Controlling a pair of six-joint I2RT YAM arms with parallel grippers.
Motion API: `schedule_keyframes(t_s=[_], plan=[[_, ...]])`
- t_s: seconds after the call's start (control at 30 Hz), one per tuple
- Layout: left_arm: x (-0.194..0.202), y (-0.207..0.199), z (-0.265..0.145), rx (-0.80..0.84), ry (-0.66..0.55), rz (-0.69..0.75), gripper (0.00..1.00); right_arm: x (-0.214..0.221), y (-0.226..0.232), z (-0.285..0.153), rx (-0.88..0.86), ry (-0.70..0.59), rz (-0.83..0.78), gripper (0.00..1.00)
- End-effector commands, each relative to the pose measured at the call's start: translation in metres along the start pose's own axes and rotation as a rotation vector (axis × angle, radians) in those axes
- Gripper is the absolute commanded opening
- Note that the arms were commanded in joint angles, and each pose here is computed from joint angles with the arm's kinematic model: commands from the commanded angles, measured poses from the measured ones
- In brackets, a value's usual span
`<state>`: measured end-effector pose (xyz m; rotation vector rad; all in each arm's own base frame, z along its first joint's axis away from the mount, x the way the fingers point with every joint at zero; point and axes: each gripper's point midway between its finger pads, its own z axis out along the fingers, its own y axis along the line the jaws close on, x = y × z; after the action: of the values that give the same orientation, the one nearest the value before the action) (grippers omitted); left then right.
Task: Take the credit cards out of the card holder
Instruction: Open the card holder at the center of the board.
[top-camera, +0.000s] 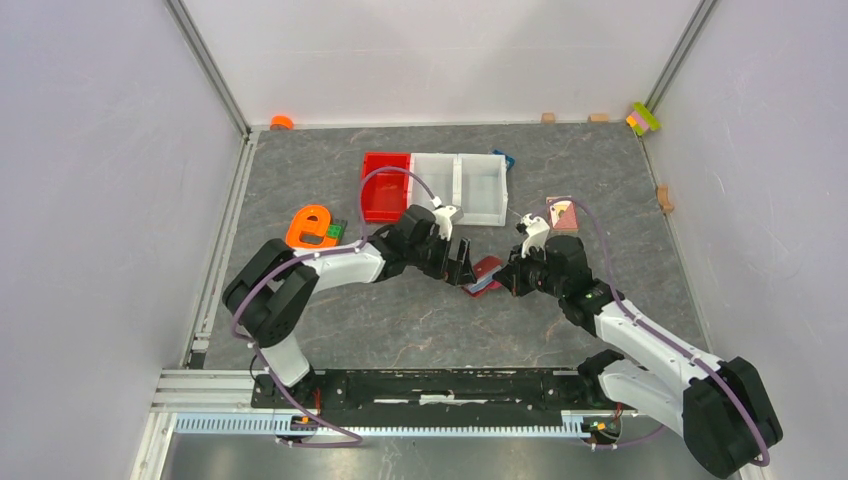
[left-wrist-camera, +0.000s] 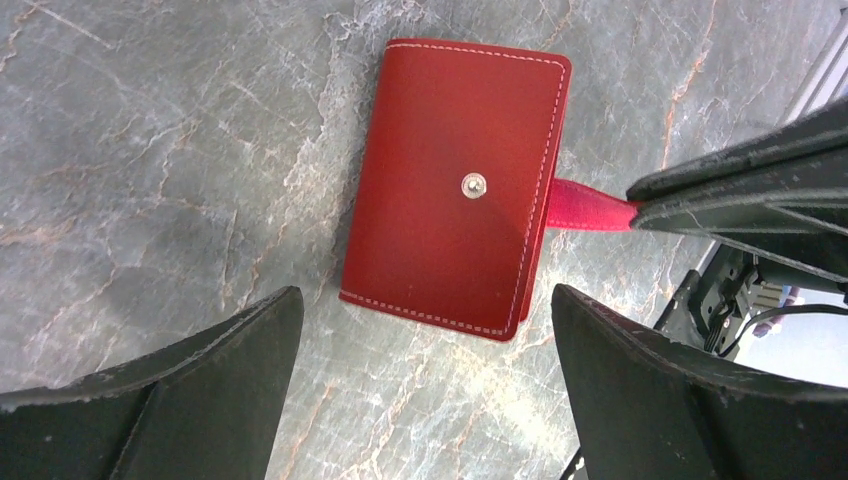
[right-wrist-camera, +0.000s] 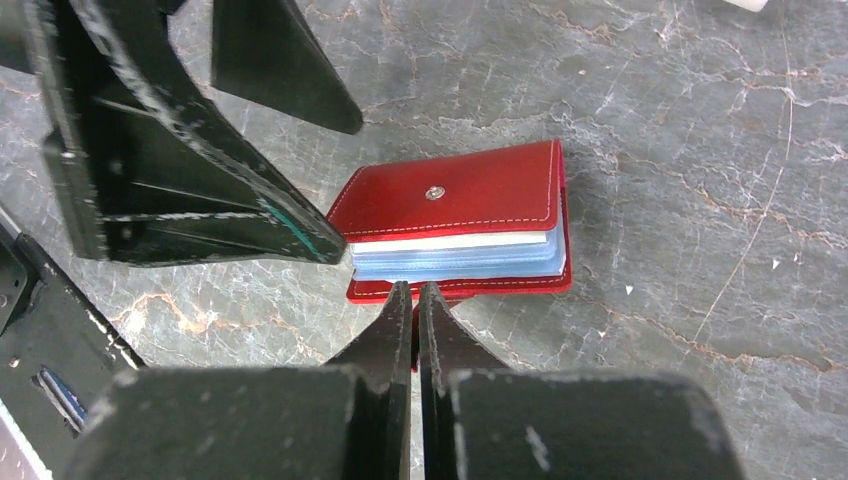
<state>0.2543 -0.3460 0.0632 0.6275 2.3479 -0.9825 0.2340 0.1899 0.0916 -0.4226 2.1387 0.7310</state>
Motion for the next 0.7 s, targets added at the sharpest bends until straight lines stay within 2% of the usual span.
schedule_keyframes(t_s=[0.0,0.23,0.43,0.6,0.67], plan=[[-0.013,-0.014,0.011,0.084,-0.004,0.057,1.00,-0.027,0.015,-0.001,-0.056,-0.057,-0.039,0.00],[-0.002,-0.011,0.023,0.077,0.071,0.064,1.00,-0.027,0.016,-0.001,-0.060,-0.054,-0.034,0.00],[0.008,-0.002,0.030,0.041,0.134,0.046,0.86,-0.027,0.014,-0.001,-0.048,-0.048,-0.030,0.00],[0.014,0.010,0.034,-0.017,0.178,0.040,0.85,-0.028,0.011,-0.002,-0.029,-0.048,-0.031,0.00],[0.017,0.013,0.036,-0.026,0.201,0.033,0.81,-0.030,0.005,-0.003,0.007,-0.052,-0.028,0.00]])
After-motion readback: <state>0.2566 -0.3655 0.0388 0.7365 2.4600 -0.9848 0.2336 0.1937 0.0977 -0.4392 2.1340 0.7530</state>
